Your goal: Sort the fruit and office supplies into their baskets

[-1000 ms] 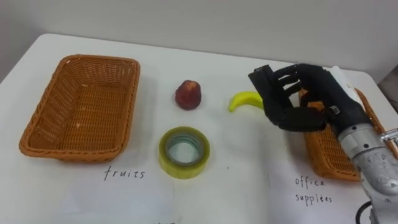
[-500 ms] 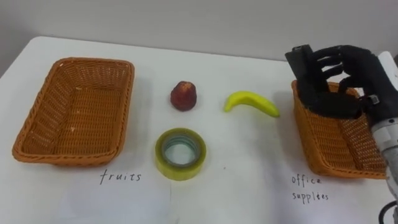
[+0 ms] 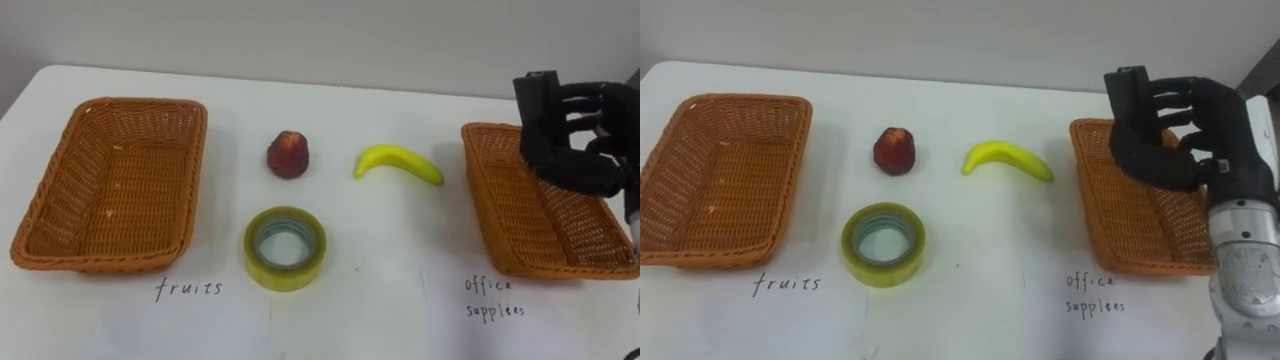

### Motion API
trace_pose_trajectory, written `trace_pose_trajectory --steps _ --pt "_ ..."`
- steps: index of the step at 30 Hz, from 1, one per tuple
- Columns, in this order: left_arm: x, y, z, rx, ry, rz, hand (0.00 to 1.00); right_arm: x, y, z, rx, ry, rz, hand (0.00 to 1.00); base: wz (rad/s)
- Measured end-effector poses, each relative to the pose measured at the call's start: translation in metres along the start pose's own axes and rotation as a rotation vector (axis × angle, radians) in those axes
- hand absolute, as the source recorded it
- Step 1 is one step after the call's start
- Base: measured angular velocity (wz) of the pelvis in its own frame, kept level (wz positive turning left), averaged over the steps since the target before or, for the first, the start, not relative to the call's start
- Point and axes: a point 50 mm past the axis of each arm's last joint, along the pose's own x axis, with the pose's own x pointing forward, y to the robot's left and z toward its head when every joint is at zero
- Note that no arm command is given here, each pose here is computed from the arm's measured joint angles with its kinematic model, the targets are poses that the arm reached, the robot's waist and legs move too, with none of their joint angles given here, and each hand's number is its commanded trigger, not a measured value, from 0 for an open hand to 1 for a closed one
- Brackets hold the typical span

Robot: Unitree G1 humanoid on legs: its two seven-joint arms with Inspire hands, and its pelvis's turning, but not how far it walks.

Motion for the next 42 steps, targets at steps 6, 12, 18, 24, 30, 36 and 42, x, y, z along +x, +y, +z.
trace_pose_trajectory --steps 6,12,18,24,30,36,42 --pt "0.0 0.0 -0.001 0.0 0.002 0.0 0.0 -0.003 0.001 -0.009 -0.005 0.038 0.006 1.0 0.0" --pt "0.0 0.0 -0.001 0.001 0.002 0.001 0.0 -0.003 0.0 -0.009 -0.005 0.039 -0.012 1.0 0.0" --pt "-0.001 -0.001 -0.005 0.004 0.01 -0.001 0.0 -0.006 0.0 -0.017 -0.009 0.072 -0.006 1.0 0.0" --pt "-0.003 0.001 -0.005 0.001 -0.006 0.013 0.0 -0.009 0.002 -0.031 -0.012 0.131 0.002 1.0 -0.02" --pt "-0.003 0.004 -0.002 -0.002 -0.021 0.028 0.0 -0.009 0.003 -0.035 -0.014 0.148 0.006 1.0 -0.01" --pt "-0.003 0.005 0.0 -0.003 -0.033 0.035 0.0 -0.01 0.004 -0.038 -0.014 0.161 0.014 1.0 0.0" --pt "-0.004 0.004 -0.003 0.001 -0.016 0.032 0.0 -0.013 0.008 -0.052 -0.014 0.226 0.057 1.0 0.0"
